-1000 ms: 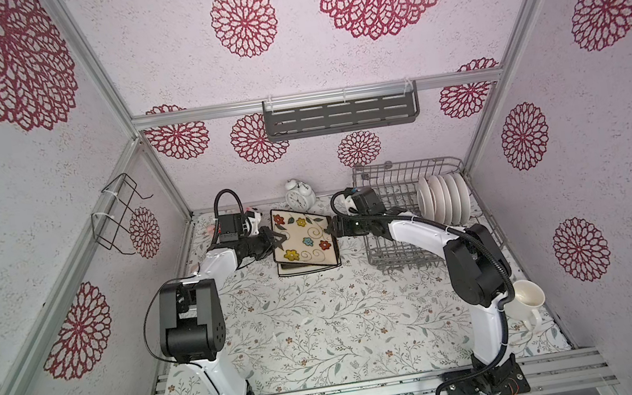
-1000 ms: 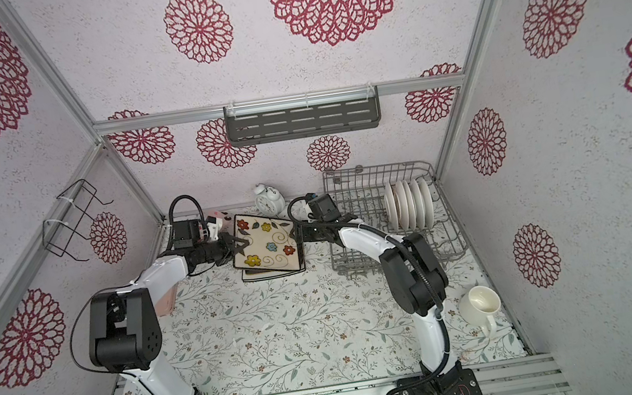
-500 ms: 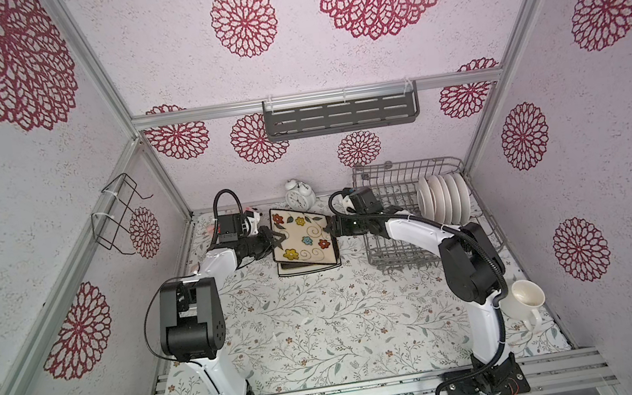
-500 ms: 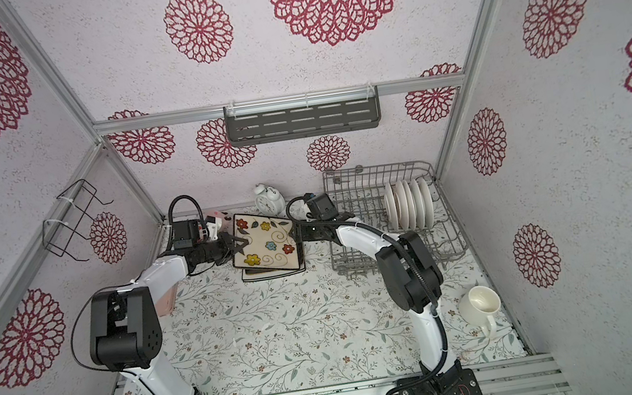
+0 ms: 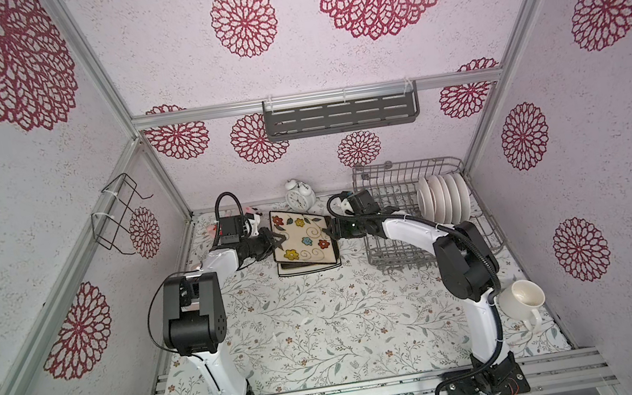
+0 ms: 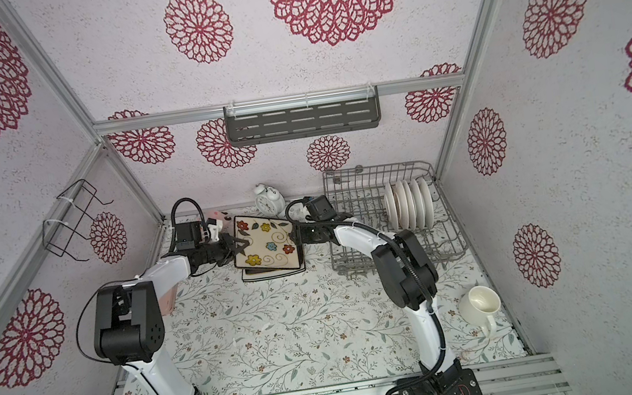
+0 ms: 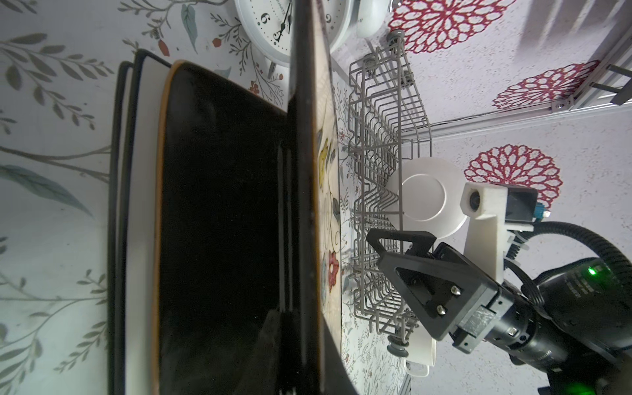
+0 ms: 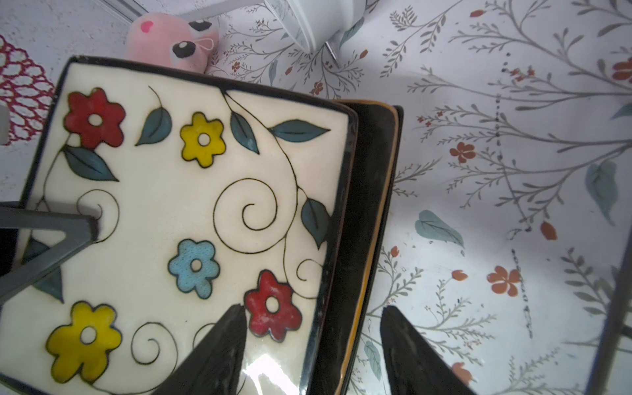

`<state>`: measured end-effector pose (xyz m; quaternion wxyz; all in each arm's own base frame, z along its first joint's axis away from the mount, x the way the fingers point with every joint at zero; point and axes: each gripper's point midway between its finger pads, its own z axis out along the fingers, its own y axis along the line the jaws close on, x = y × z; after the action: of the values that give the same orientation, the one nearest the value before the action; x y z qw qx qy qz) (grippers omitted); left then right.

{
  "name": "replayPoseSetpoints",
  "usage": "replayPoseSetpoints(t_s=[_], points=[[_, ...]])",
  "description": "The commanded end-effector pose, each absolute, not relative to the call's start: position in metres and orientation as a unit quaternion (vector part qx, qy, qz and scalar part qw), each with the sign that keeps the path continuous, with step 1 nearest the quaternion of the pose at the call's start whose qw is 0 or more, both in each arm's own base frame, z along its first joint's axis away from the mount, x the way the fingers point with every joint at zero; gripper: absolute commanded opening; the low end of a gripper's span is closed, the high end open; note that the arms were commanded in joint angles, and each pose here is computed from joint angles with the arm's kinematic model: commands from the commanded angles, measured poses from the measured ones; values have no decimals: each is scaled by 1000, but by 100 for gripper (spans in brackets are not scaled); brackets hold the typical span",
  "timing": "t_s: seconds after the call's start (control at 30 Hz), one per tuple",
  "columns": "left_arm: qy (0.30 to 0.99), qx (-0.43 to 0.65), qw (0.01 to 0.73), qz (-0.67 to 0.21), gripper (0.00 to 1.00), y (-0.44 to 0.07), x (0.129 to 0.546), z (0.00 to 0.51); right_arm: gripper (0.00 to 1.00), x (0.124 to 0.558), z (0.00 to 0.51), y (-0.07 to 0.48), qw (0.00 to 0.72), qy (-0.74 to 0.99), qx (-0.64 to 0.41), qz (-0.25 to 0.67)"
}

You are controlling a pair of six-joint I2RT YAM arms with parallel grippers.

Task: Unload the plates from the dish rack
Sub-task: 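Press the flower plate flat on the stack with both grippers and align it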

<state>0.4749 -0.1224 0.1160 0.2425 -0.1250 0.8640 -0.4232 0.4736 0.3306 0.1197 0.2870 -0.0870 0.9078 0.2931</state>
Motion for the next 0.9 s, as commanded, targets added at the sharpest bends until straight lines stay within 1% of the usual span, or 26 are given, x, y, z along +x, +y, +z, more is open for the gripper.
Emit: replayPoseSetpoints(t_s=[0.0,0.33,0.4,0.53,0.57,0.6,0.67,0.87], points=[[833,-86,290,-464,0,-129,489,155,65,481,129,333,295,902,-97,299],[845,-93,262,-457,0,-129,490,136,65,485,116,335,285,909,-100,289],[849,-96,255,-452,6,-127,489,129,65,485,112,334,283,910,-99,286],[862,-99,242,-434,8,-123,488,117,63,486,106,335,281,911,-101,286],[863,-99,241,-432,8,-122,488,117,61,486,106,336,283,909,-103,289],[868,-109,224,-430,9,-122,489,99,59,486,105,337,282,909,-104,288],[869,-111,221,-428,10,-121,490,95,56,488,105,337,284,908,-108,287],[873,-119,209,-424,12,-120,491,84,56,491,107,340,286,906,-110,291]])
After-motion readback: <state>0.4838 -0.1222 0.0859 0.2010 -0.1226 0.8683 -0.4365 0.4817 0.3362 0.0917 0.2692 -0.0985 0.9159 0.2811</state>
